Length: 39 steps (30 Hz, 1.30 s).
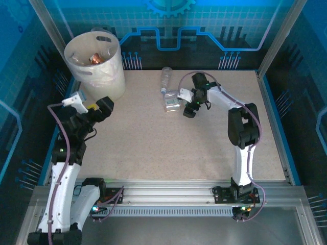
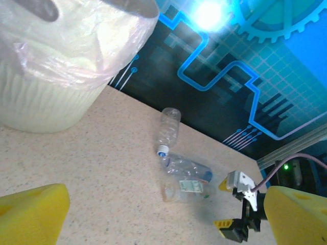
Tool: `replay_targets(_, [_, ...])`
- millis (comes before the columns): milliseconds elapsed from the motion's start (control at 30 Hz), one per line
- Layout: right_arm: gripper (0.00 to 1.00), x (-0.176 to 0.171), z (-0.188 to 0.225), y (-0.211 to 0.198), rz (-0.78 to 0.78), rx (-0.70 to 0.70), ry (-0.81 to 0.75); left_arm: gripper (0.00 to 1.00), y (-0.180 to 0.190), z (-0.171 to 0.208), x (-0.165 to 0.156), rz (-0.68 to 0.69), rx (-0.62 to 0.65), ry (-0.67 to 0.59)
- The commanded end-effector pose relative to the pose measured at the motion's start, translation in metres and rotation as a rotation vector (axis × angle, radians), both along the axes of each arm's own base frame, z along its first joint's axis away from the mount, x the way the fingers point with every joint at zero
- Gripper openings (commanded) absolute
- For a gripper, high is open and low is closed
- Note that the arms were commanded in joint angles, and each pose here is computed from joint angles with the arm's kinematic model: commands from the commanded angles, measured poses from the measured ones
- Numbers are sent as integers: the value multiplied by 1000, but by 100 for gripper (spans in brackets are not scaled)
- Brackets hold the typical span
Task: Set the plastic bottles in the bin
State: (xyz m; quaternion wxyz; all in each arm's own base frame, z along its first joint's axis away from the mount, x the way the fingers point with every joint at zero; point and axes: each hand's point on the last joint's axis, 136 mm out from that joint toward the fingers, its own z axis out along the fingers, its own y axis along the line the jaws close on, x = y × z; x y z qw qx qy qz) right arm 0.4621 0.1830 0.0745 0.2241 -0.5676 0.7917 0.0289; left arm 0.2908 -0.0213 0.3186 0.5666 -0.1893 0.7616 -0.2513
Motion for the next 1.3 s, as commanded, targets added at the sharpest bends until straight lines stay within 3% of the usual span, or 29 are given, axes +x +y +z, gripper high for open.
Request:
replay_targets(0, [98,8,-3,5,117,-34,-25,99,8,-33,-7,43,37,80])
replay_targets(300, [90,22,-41,11,234,-150,-84,99,4,-53,1,33,-32,142])
replay_targets(500, [85,15,-48,18,260,-138,-88,99,2,-60,-1,20,-25,184])
replay_targets(767, [66,7,-47,35,234,-86,-70,99,0,-68,2,23,-71,192])
replay_targets(1100, [43,-25,-8,43,104,4,-65,99,-23,-103,13,-28,-252,333])
replay_targets(1267, [36,-54,18,53,-3,116,-33,99,-55,-109,16,-148,-223,310])
